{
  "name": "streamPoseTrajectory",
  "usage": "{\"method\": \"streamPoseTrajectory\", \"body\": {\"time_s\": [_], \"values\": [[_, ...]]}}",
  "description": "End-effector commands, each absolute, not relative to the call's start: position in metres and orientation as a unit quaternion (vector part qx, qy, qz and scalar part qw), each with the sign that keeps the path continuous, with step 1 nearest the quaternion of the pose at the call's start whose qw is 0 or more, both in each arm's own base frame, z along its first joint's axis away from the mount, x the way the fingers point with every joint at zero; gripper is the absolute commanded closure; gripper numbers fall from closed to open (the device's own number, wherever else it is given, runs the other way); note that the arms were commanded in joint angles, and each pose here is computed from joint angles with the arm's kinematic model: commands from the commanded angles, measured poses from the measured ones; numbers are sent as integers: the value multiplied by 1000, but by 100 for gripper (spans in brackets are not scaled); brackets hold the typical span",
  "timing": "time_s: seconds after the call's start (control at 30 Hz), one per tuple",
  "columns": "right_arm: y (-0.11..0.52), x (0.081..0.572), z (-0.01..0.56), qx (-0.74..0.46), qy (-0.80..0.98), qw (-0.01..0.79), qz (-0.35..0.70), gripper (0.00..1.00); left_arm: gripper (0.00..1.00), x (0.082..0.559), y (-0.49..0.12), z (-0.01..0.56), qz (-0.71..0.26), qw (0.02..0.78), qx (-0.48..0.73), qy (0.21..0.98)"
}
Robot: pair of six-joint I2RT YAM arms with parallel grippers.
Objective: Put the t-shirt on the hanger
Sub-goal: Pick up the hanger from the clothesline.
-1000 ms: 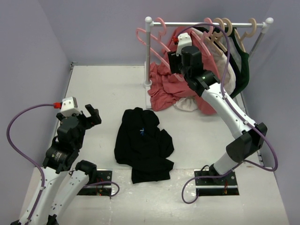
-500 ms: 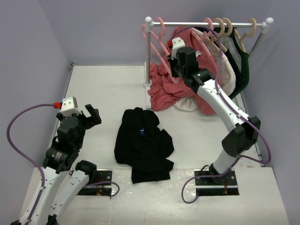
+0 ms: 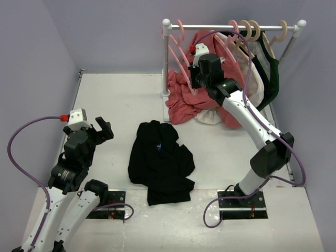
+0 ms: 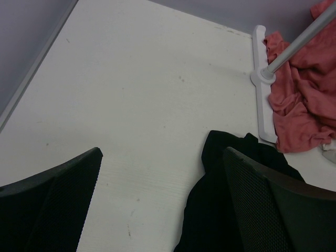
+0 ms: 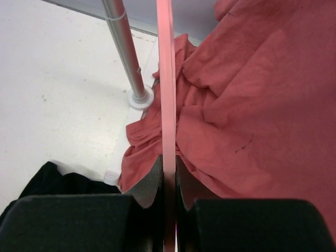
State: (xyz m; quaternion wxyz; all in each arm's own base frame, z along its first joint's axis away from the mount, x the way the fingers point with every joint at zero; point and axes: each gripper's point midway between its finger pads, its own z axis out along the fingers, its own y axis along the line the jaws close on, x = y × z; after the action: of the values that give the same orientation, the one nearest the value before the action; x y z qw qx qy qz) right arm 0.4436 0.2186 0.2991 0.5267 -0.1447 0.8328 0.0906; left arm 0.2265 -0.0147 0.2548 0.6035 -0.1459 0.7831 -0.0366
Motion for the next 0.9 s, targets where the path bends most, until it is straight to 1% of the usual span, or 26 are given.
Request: {"method": "streamPoseTrajectory", "body": {"time_s": [0.0,0.13,0.23,0.37,0.43,0.47,0.57,0.6,0.7,0.73,0.77,0.8,0.83,0.87], "values": [[213,419,355,-121,801,570,135,100,0,231,-16,260,-39,615,-138,776],[205,402,376,-111,785,591,147,100,0,233,-18,258,-39,612,-135,779],[191,387,378,-96,784,597,141,100,0,235,-19,255,-38,607,-131,783],[174,362,342,-68,817,557,134,100,0,238,-22,252,-37,598,-125,791],[169,335,340,-68,816,552,156,100,0,241,-28,248,-44,590,-113,798],[165,321,329,-69,822,541,164,100,0,243,-31,245,-45,583,-108,804],[151,289,311,-62,832,525,168,100,0,249,-49,235,-67,547,-85,830],[145,279,306,-60,832,524,169,100,0,251,-62,230,-89,530,-69,841],[127,249,314,-54,819,544,175,100,0,253,-103,202,-171,458,-41,872],[124,244,318,-52,815,550,176,100,0,254,-112,200,-186,449,-40,873],[118,234,322,-53,810,556,179,100,0,252,-123,187,-199,430,-46,879],[115,228,322,-55,810,555,179,100,0,243,-134,169,-205,410,-41,888],[114,225,324,-55,808,559,181,100,0,244,-133,167,-202,410,-59,888],[112,221,324,-58,807,559,180,100,0,236,-134,148,-191,395,-75,896]]}}
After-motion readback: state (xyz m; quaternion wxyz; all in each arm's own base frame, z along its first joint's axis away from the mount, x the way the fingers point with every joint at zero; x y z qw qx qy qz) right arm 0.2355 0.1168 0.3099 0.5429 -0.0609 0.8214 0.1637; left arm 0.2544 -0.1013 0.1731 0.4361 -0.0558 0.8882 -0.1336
